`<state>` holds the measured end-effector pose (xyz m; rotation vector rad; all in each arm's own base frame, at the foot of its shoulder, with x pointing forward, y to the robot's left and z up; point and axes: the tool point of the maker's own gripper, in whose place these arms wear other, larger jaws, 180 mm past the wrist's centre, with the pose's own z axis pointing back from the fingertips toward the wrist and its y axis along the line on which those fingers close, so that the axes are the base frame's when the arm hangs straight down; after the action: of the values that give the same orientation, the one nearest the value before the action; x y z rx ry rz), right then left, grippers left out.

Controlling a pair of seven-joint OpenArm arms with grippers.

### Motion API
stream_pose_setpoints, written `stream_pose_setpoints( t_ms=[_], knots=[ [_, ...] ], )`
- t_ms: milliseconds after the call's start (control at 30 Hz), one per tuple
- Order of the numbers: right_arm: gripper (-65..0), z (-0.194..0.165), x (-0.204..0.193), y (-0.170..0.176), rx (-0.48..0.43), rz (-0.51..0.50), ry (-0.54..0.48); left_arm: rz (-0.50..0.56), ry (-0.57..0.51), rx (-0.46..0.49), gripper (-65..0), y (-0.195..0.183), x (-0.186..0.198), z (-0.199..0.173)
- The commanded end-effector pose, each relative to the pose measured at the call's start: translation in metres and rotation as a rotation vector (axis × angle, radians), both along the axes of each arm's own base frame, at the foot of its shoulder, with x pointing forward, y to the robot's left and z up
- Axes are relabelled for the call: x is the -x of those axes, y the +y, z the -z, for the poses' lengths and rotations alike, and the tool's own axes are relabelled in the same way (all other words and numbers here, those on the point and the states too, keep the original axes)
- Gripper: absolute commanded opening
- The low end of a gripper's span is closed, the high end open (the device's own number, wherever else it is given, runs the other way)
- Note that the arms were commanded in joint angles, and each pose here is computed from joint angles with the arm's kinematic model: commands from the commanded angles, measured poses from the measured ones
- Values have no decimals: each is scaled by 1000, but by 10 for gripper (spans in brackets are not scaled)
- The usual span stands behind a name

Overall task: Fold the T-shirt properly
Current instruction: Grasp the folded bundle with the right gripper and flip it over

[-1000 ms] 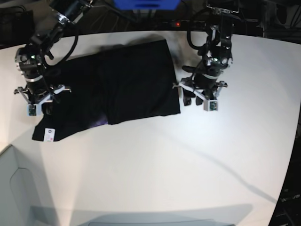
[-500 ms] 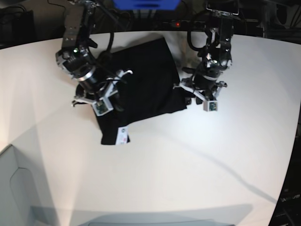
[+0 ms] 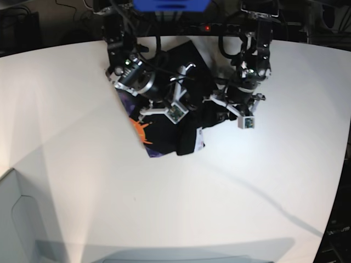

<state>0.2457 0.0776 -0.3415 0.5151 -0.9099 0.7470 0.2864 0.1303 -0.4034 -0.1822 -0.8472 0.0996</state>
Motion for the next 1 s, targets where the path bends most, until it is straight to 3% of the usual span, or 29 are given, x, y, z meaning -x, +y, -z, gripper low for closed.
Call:
stream_pose_setpoints(
  t_ms=[0,133,333,567,633,833,967],
  knots=[
    [-650,-17,-4,13,-64,-24,-41,-7,-49,3,-407,1,-8,-13],
    [-650,-11,-7,21,-57,-53,-30,-21,-47,-7,-407,9,-3,-13],
    [-650,-12,-12,19,-54,-46,-38,-106,-145,-26,-407,37,13,-57],
    [-650,-17,-15,18,-55,-45,-55,-117,-24,-12,-412,32,57,-26],
    [-650,-17,-15,20,-56,-50,-56,-131,16,6,-440,29,63,-11],
    [-650,-17,-12,21,-57,-54,-52,-157,82,45,-650,21,67,16],
    [-650,-12,-1,27,-33,-106,-49,-117,129,56,-650,10,63,26]
  ],
)
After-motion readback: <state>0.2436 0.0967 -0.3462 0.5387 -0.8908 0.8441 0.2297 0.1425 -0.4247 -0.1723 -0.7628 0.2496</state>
